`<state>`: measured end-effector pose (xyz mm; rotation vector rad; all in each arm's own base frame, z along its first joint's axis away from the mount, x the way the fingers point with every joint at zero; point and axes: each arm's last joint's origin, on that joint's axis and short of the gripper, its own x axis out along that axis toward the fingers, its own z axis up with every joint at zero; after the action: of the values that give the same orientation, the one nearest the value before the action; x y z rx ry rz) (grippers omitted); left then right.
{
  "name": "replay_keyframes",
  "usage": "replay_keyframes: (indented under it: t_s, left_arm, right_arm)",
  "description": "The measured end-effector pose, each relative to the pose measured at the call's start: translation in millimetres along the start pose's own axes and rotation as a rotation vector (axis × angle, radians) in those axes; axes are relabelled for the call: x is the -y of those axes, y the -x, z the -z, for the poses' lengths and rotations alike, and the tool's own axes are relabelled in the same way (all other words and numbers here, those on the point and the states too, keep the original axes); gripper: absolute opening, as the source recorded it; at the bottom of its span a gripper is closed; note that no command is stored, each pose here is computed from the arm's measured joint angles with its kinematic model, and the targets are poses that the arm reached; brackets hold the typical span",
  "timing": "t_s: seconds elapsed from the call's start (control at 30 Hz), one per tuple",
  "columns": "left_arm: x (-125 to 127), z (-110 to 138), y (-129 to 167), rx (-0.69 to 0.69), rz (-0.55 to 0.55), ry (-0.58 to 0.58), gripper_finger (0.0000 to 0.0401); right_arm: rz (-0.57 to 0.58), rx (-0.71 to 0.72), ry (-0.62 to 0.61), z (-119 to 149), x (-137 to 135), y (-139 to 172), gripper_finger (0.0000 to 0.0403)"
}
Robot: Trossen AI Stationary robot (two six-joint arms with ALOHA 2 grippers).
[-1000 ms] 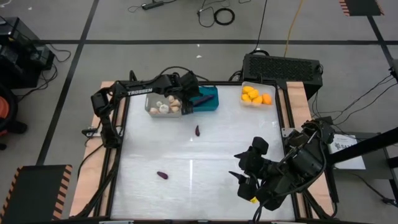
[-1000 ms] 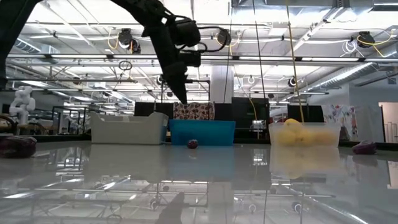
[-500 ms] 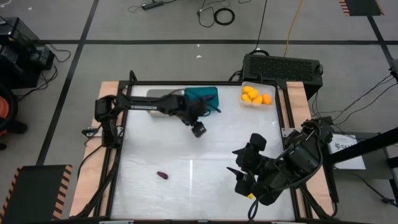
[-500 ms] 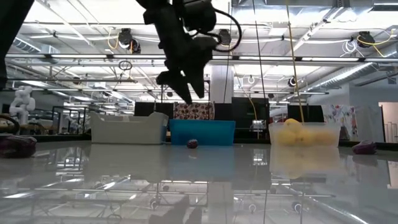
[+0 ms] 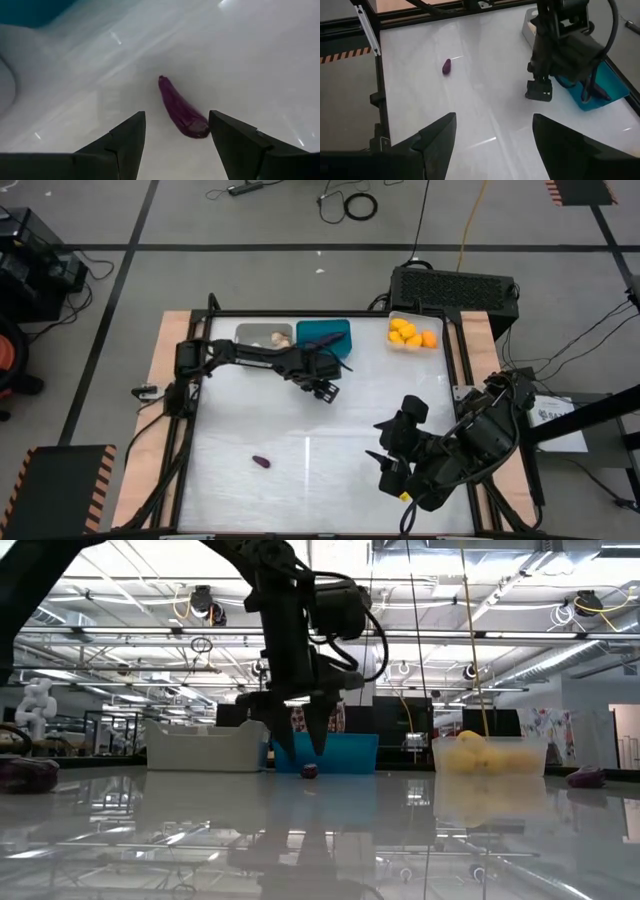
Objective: Sort produce into baskets
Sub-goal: Put the eggplant into the blue bin
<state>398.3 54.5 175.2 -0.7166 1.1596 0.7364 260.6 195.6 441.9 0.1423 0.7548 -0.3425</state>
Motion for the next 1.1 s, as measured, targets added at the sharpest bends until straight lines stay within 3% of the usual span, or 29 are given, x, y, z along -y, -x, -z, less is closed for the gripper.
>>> replay_keyframes:
  t_s: [0.27,0.43,0.67,1.1]
  left_arm:
    - [2.0,1.3,-16.9,-0.027,-0.005,-0.018,0.0226]
    - [8.5,2.7,-17.2,-0.021,0.045,-0.069,0.0226]
    - [7.2,4.2,-17.2,-0.039,0.035,-0.096,0.0223]
    - [7.8,5.0,-17.0,-0.039,0.036,-0.147,0.0123]
  right_arm:
    - [-0.001,-0.001,0.0,0.0,0.0,0.0,0.0254]
    - [-0.001,-0.001,0.013,0.0,0.0,0.0,0.0254]
    - [-0.001,-0.001,0.015,0.0,0.0,0.0,0.0254]
    - [-0.001,-0.001,-0.006,0.0,0.0,0.0,0.0254]
